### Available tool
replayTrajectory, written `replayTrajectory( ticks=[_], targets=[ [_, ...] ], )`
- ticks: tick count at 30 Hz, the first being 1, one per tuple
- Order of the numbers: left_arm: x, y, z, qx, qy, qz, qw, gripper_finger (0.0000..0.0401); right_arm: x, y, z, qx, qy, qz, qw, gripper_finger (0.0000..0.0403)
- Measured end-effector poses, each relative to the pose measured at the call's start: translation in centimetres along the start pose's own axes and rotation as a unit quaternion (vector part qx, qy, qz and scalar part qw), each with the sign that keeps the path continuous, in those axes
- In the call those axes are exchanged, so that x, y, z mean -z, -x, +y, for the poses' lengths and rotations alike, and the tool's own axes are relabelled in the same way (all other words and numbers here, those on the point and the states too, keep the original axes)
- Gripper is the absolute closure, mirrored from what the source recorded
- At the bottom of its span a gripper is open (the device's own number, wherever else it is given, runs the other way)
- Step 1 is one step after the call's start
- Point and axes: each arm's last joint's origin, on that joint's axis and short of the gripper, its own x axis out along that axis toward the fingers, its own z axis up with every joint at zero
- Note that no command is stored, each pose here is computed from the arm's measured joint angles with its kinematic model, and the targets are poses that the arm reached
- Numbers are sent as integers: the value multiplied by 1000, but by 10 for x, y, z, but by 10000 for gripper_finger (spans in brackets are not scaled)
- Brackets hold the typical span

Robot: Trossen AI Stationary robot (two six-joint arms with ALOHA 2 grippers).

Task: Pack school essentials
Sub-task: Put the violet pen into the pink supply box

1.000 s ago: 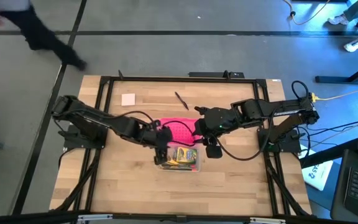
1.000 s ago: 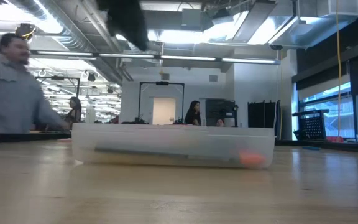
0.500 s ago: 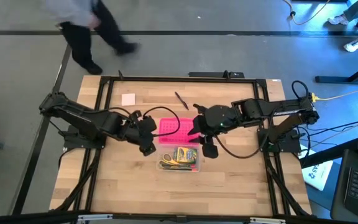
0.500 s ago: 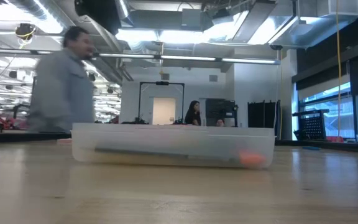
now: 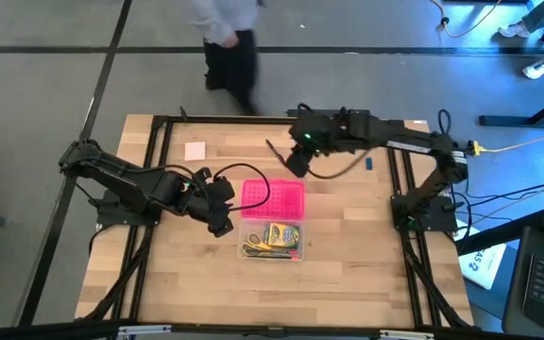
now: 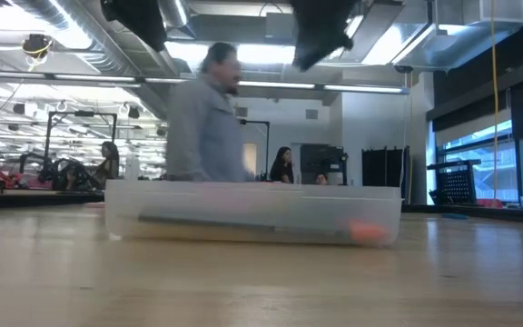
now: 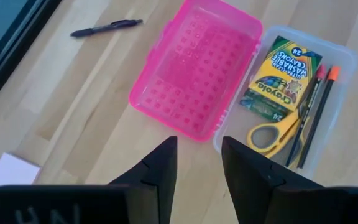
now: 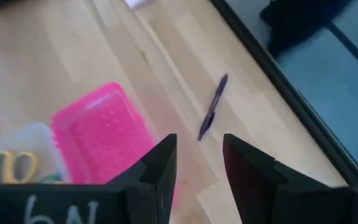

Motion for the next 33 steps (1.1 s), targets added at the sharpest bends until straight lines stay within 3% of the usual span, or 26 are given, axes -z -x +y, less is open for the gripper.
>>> replayTrajectory(
  ticks=[8,18,33],
  targets=[
    [3,0,2,-11,-9,13,1000,282,-9,-70,-26,32,-9,47,998,270],
    [14,2,15,-79,8,53,995,282,2,-150,-36,24,-1,122,992,270],
    [12,0,17,-86,44,52,994,282,20,-213,-34,35,-39,155,987,270]
  ],
)
